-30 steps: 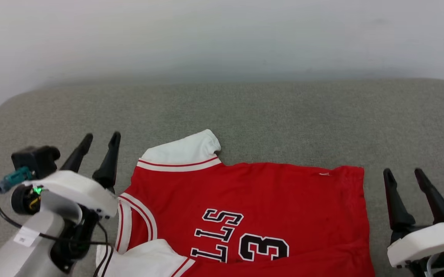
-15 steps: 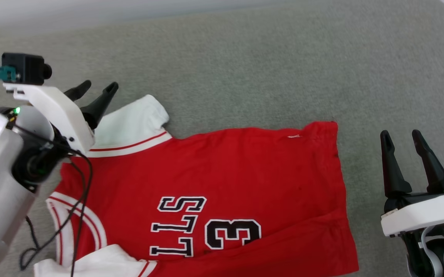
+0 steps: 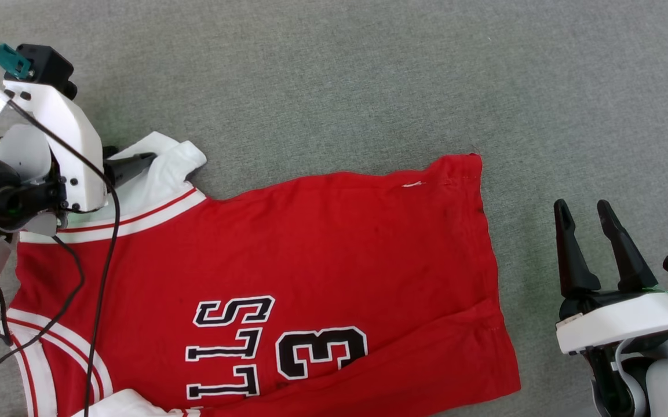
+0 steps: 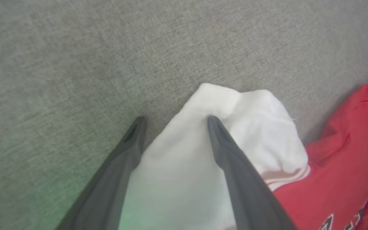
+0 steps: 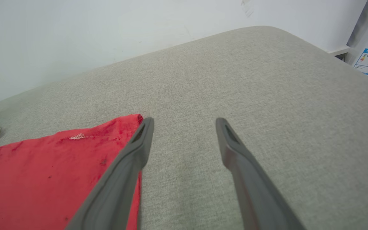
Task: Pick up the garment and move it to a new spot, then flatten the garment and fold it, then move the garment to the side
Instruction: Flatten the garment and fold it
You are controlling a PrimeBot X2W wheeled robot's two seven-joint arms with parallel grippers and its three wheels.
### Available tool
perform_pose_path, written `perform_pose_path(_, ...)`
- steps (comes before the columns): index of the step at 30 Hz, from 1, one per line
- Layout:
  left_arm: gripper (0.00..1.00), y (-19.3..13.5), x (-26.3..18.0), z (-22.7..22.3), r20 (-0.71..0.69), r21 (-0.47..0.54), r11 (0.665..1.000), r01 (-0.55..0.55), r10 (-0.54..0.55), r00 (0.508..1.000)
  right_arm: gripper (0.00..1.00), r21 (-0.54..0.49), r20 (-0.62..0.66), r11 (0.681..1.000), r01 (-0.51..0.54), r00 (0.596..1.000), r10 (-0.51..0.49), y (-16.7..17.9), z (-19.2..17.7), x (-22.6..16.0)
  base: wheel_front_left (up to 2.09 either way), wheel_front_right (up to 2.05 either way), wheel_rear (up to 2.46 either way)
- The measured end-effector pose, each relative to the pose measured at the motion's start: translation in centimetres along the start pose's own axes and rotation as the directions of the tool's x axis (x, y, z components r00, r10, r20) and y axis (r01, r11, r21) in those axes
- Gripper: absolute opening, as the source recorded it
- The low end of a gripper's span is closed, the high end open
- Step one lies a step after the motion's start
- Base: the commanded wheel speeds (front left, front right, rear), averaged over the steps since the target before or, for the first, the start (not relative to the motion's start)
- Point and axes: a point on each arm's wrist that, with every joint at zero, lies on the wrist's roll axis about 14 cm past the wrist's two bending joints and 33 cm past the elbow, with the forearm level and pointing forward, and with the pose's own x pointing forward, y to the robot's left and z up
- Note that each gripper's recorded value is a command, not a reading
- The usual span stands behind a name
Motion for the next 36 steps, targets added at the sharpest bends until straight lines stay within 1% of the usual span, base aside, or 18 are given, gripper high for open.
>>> perform_pose_path(2, 0.0, -0.1, 0.3, -0.4, -0.041, -0.005, 1.0, 0.003, -0.003, 0.999, 1.0, 0.006, -0.006, 1.0, 0.006, 1.0, -0.006, -0.2, -0.2, 0.0, 0.0, 0.0, 0.0)
perform_pose_path(7, 0.0, 0.1, 0.4, -0.6, -0.032, -0.024, 1.0, -0.008, 0.007, 0.999, 1.0, 0.038, -0.055, 0.999, -0.008, 0.998, 0.01, 0.4, -1.2, 0.1, 0.0, 0.0, 0.0)
perform_pose_path(9, 0.0, -0.1, 0.3, -0.3, -0.002, -0.02, 1.0, -0.014, 0.014, 1.0, 1.0, 0.052, -0.06, 0.998, -0.025, 0.998, 0.028, 0.9, -1.1, 0.4, 0.0, 0.0, 0.0)
perform_pose_path(12, 0.0, 0.2, -0.4, 0.4, 0.067, -0.01, 0.999, -0.044, 0.044, 0.997, 1.0, 0.057, -0.12, 0.997, -0.045, 0.991, 0.051, 1.6, -2.1, 1.0, 0.0, 0.0, 0.0)
perform_pose_path(15, 0.0, -0.1, -1.5, 1.5, 0.147, -0.005, 0.998, -0.057, 0.057, 0.987, 1.0, 0.046, -0.217, 0.997, -0.068, 0.973, 0.077, 2.5, -3.4, 2.0, 0.0, 0.0, 0.0)
perform_pose_path(19, 0.0, -0.3, -3.4, 2.6, 0.22, 0.0, 0.997, -0.072, 0.071, 0.973, 1.0, 0.008, -0.343, 0.991, -0.135, 0.93, 0.129, 4.6, -4.4, 4.1, 0.0, 0.0, 0.0)
perform_pose_path(21, 0.0, -0.5, -4.4, 3.3, 0.26, 0.006, 0.997, -0.078, 0.074, 0.963, 1.0, -0.024, -0.404, 0.985, -0.171, 0.903, 0.147, 5.3, -4.5, 5.2, 0.0, 0.0, 0.0)
perform_pose_path(25, 0.0, -0.7, -5.9, 3.7, 0.306, 0.008, 0.996, -0.083, 0.077, 0.949, 1.0, -0.09, -0.544, 0.969, -0.231, 0.826, 0.146, 6.2, -5.6, 6.7, 0.0, 0.0, 0.0)
perform_pose_path(27, 0.0, -0.7, -6.5, 3.8, 0.325, 0.004, 0.997, -0.083, 0.077, 0.943, 1.0, -0.121, -0.591, 0.955, -0.269, 0.793, 0.148, 7.1, -5.7, 7.4, 0.0, 0.0, 0.0)
perform_pose_path(29, 0.0, -0.7, -6.8, 3.7, 0.334, -0.003, 0.997, -0.078, 0.075, 0.94, 1.0, -0.148, -0.662, 0.943, -0.297, 0.739, 0.129, 7.5, -6.7, 7.6, 0.0, 0.0, 0.0)
perform_pose_path(32, 0.0, -0.5, -7.0, 3.4, 0.34, -0.013, 0.997, -0.074, 0.074, 0.937, 1.0, -0.163, -0.763, 0.936, -0.312, 0.641, 0.081, 7.1, -8.3, 7.2, 0.0, 0.0, 0.0)
perform_pose_path(33, 0.0, -0.5, -7.1, 3.3, 0.345, -0.016, 0.997, -0.072, 0.073, 0.936, 0.44, -0.154, -0.785, 0.939, -0.309, 0.615, 0.074, 7.1, -8.6, 7.2, 0.0, 0.0, 0.0)
perform_pose_path(34, 0.0, -0.4, -7.3, 3.2, 0.347, -0.02, 0.997, -0.072, 0.075, 0.935, 0.0, -0.151, -0.801, 0.939, -0.311, 0.595, 0.069, 7.1, -8.7, 7.1, 0.0, 0.0, 0.0)
perform_pose_path(36, 0.0, -0.2, -7.7, 3.1, 0.363, -0.03, 0.997, -0.076, 0.082, 0.928, 0.0, -0.143, -0.814, 0.941, -0.306, 0.578, 0.064, 7.1, -8.7, 7.1, 0.0, 0.0, 0.0)
